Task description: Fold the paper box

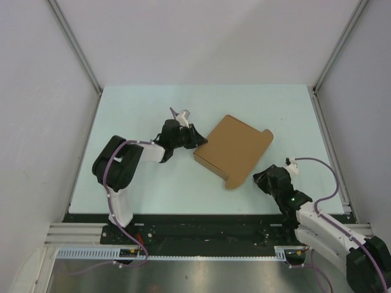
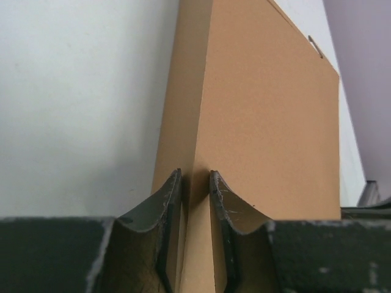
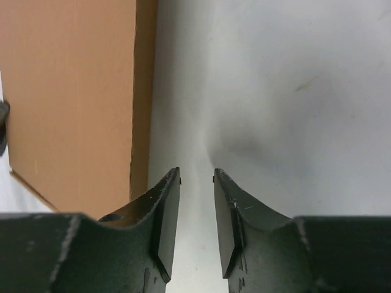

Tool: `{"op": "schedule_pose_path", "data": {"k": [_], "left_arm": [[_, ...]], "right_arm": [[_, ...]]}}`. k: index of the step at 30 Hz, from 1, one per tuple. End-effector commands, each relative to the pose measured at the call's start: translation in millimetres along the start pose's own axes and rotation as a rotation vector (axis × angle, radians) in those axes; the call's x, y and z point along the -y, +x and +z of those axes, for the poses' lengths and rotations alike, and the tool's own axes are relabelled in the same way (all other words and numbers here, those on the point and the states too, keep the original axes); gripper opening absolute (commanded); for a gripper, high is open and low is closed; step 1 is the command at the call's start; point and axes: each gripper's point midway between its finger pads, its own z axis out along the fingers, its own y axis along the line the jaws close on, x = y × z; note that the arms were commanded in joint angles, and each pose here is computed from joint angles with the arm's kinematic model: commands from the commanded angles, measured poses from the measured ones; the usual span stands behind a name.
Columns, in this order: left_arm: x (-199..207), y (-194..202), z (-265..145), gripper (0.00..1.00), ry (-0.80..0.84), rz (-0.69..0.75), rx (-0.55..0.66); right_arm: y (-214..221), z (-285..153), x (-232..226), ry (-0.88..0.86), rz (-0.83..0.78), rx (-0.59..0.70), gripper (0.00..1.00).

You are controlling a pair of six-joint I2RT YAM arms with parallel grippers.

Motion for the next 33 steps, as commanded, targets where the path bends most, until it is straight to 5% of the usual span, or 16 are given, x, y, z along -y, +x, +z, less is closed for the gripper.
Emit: {"op": "schedule_pose_path", "data": {"k": [1, 8, 16, 33], "left_arm": [[-35.1, 123.4, -22.9, 0.20, -0.094, -0.213, -0.381], [-33.9, 120.8, -24.1, 0.20, -0.092, -0.209, -0.381], [-32.0, 122.1, -23.1, 0.20, -0.078, -0.232, -0.375], [-26.6, 127.8, -20.3, 0.20, -0.043, -0.280, -0.392]], "right_arm": [[-13.3, 8.3, 11.2, 0.031, 0.125, 0.076, 0.30], [7.6, 16.7, 36.7, -0.064, 0.377, 0.029, 0.24], [1.4, 20.8, 27.0, -0.104, 0.470, 0.021, 0.01], [32.9, 28.9, 33.6, -0.039, 0.405, -0.072, 0.02]]}}
